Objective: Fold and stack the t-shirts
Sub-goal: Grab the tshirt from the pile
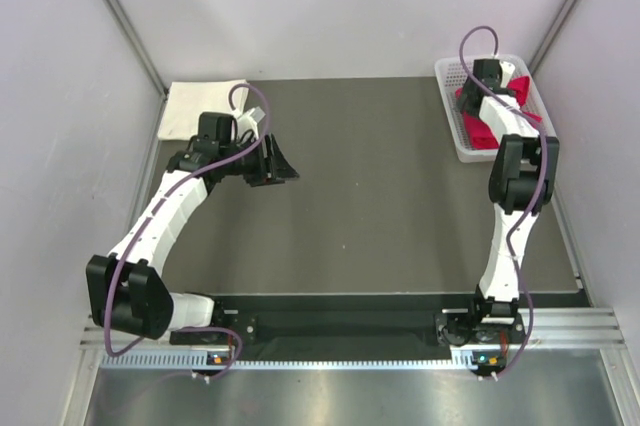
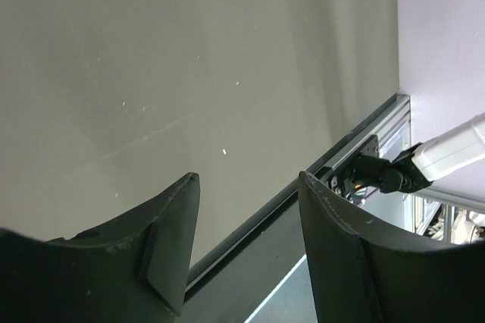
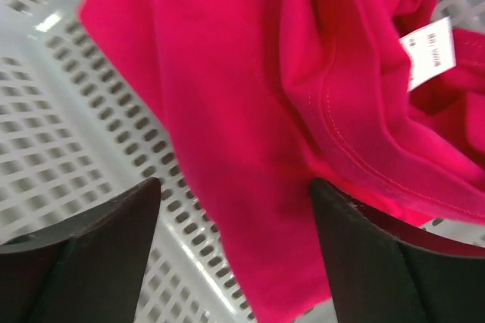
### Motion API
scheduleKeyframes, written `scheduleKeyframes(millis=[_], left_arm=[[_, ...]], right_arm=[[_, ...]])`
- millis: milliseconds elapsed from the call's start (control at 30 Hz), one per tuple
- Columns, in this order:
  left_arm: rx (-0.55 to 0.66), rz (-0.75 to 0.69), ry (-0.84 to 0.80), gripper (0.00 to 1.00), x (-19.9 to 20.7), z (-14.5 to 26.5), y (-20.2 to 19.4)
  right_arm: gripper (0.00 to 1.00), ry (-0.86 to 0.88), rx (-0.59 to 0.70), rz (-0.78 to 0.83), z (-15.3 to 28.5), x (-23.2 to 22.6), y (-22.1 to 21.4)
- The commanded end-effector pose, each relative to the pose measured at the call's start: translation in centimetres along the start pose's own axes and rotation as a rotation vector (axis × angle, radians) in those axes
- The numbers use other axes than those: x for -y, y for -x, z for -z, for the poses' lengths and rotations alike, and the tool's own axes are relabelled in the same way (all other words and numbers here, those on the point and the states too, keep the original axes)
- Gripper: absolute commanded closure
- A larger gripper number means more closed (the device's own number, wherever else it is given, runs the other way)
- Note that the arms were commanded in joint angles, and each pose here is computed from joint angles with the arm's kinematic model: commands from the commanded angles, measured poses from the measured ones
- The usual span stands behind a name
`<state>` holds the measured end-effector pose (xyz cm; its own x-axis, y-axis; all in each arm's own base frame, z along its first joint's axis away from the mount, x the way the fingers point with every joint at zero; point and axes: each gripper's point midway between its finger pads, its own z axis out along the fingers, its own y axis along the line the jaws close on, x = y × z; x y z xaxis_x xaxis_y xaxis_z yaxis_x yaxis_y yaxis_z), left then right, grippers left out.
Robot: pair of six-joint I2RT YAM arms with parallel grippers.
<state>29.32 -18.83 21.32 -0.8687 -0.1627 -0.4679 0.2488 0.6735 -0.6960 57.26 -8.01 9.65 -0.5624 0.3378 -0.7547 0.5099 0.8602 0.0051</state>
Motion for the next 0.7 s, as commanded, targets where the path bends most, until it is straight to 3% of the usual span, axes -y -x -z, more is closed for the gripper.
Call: scheduleKeyframes(millis=[0, 67, 100, 167, 200, 233, 333, 467, 667], left_arm=[[-0.005, -0.035, 0.026, 0.41, -0.2, 0.5, 0.2], [0.001, -0.027, 0.017, 0.41, 0.2, 0.7, 0.2], [0.001, -0.017, 0.019, 0.41, 0.3, 0.9, 0.1], [0.021, -0.016, 0.033, 0.41, 1.0, 1.7, 0.8], [0.017, -0.004, 0.038, 0.41, 1.2, 2.1, 0.6], [0.034, -0.011, 0.026, 0.42, 1.8, 2.6, 0.8], [0.080, 0.008, -0.011, 0.43, 2.9, 3.1, 1.3], [0.103, 0.039, -0.070, 0.45, 4.5, 3.6, 1.6], [0.159, 0.028, -0.110, 0.43, 6.2, 4.9, 2.3]], right_arm=[[0.23, -0.063, 0.065, 0.010, -1.0, 1.0, 2.4], [0.33, -0.068, 0.073, 0.015, -1.9, 0.8, 2.8], [0.56, -0.066, 0.077, 0.018, -2.0, 0.7, 3.3], [0.75, -0.072, 0.110, 0.018, -0.9, 0.8, 5.5], [0.91, -0.076, 0.130, 0.017, -0.2, 0.9, 6.5], [0.99, -0.079, 0.153, 0.011, 0.6, 1.1, 7.5], [1.00, -0.063, 0.254, -0.025, 5.0, 1.5, 12.0], [1.00, 0.047, 0.443, -0.099, 15.4, 1.3, 19.4], [1.00, 0.295, 0.630, -0.171, 30.8, -1.0, 23.8]])
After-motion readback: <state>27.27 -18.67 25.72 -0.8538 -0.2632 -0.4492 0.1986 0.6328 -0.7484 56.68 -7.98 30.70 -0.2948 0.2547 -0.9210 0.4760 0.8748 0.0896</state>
